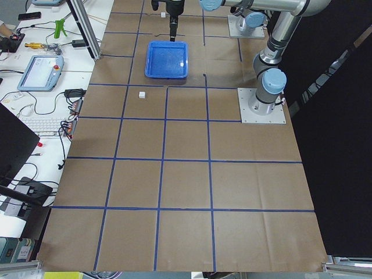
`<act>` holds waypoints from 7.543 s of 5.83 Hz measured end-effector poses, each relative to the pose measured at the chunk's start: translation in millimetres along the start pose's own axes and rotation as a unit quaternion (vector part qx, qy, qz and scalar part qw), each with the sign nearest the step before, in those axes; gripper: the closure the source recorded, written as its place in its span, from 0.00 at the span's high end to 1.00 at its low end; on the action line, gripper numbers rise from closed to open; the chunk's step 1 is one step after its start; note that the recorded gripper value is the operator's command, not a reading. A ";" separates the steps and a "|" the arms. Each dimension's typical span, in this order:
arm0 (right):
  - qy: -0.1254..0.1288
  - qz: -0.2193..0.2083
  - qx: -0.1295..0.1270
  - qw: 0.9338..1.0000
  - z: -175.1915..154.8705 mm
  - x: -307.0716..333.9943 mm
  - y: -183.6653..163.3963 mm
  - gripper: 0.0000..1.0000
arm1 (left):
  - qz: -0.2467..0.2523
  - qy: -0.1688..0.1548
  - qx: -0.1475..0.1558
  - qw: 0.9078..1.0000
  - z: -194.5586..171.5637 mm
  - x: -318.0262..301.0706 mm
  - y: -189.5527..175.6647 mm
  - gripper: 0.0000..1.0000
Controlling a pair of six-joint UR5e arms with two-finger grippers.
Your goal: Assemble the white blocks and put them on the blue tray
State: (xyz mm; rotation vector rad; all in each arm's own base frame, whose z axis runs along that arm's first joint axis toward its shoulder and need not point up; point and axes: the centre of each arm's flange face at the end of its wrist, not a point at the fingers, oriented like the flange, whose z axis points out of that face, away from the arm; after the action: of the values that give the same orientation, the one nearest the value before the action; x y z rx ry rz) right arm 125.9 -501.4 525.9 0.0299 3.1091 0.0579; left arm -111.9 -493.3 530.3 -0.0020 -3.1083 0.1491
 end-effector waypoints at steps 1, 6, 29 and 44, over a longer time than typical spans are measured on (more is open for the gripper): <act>0.000 -0.001 -0.001 1.000 1.3 0.2 -1.1 1.00 | 0.000 -0.002 0.001 1.000 -0.4 -0.3 0.8 0.99; -0.002 -0.127 -0.005 0.992 6.9 19.5 -11.0 1.00 | 0.010 -0.003 0.002 1.000 4.3 -0.4 5.6 0.99; -0.198 -0.728 0.162 0.636 353.5 328.9 -163.7 0.60 | 0.166 -0.017 0.016 0.986 343.9 -46.9 -149.7 0.23; -0.209 -0.706 0.185 0.650 205.5 159.1 -120.0 0.25 | 0.695 0.039 -0.030 0.717 350.9 198.3 -21.6 0.99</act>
State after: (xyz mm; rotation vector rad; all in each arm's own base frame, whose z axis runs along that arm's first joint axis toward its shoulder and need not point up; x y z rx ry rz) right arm -28.7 -610.6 311.1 -1.9062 1.8074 -0.5126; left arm -320.5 -547.8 189.1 -2.1669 -2.2281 0.0451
